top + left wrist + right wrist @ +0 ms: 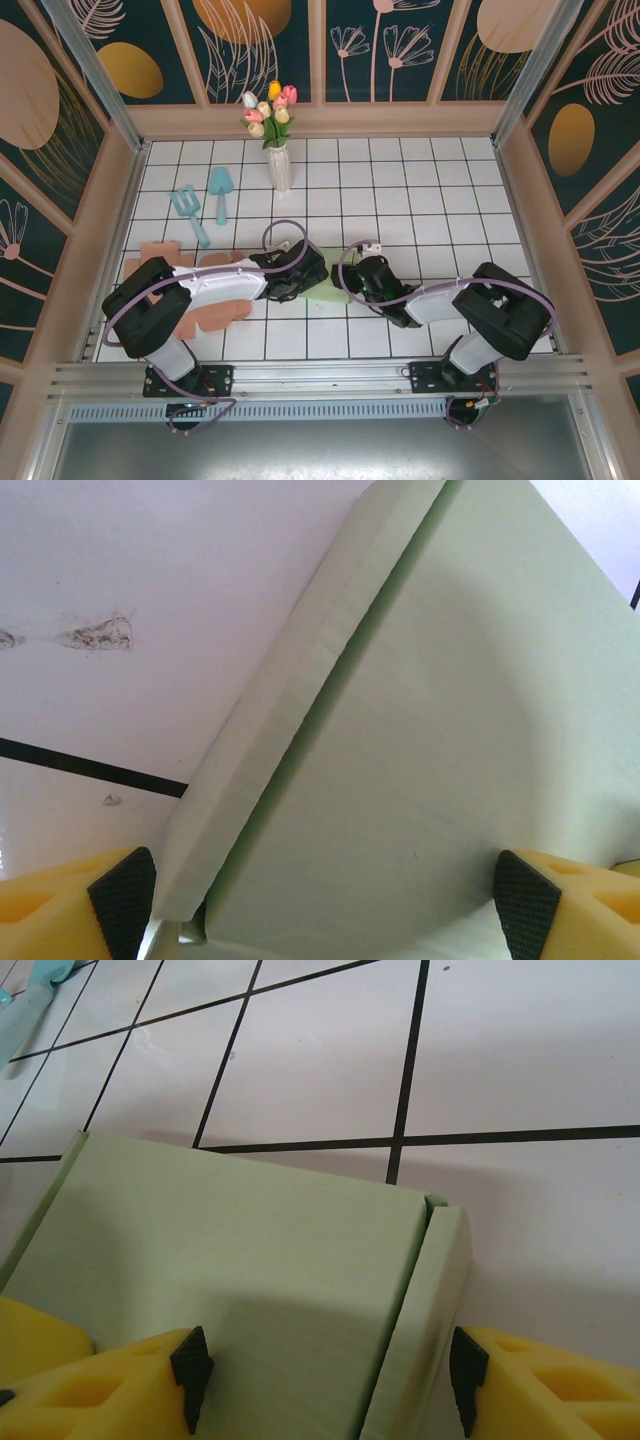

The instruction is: Fold the paper box

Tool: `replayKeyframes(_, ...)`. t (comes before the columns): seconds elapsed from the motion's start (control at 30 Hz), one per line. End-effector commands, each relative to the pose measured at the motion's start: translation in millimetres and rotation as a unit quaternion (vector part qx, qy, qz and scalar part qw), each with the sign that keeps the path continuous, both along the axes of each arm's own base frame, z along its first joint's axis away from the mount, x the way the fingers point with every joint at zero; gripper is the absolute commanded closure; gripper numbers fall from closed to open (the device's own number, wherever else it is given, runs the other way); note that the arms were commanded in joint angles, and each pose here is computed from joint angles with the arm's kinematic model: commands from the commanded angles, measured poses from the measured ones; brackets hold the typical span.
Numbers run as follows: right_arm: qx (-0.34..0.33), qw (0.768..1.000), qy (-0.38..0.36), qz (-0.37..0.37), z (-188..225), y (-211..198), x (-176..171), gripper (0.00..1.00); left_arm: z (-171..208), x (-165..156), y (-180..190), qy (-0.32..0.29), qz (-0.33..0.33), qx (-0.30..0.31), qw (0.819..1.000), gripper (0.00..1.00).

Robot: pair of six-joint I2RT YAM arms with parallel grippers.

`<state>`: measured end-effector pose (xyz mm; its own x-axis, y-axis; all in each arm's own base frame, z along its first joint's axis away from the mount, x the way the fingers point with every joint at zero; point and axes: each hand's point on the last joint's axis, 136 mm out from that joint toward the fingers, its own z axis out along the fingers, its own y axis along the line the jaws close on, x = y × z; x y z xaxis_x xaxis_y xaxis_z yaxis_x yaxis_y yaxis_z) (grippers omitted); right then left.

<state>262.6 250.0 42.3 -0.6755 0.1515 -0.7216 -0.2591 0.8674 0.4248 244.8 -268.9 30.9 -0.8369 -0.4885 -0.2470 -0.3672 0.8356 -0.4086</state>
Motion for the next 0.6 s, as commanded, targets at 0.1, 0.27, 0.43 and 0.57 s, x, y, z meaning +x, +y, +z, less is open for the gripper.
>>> replayKeyframes(0.1, -0.020, 1.000, 0.016, 0.015, -6.4, -8.2, -14.6, 0.32, -18.6, -4.1, 20.4, 0.010, 0.011, 0.050, 0.999, 0.11)
replayKeyframes(0.27, -0.021, 1.000, 0.004, 0.012, 7.0, -12.2, -14.8, 0.32, -13.3, -1.1, 29.9, -0.003, 0.012, 0.077, 0.997, 0.11)
replayKeyframes(0.43, -0.034, 0.999, -0.003, 0.008, 8.9, -16.4, -13.8, 0.32, -12.3, 2.2, 33.1, -0.014, 0.003, 0.095, 0.995, 0.11)
replayKeyframes(0.57, -0.052, 0.999, -0.002, 0.005, 3.6, -18.2, -10.9, 0.32, -12.7, 5.0, 35.8, -0.021, -0.004, 0.110, 0.994, 0.11)
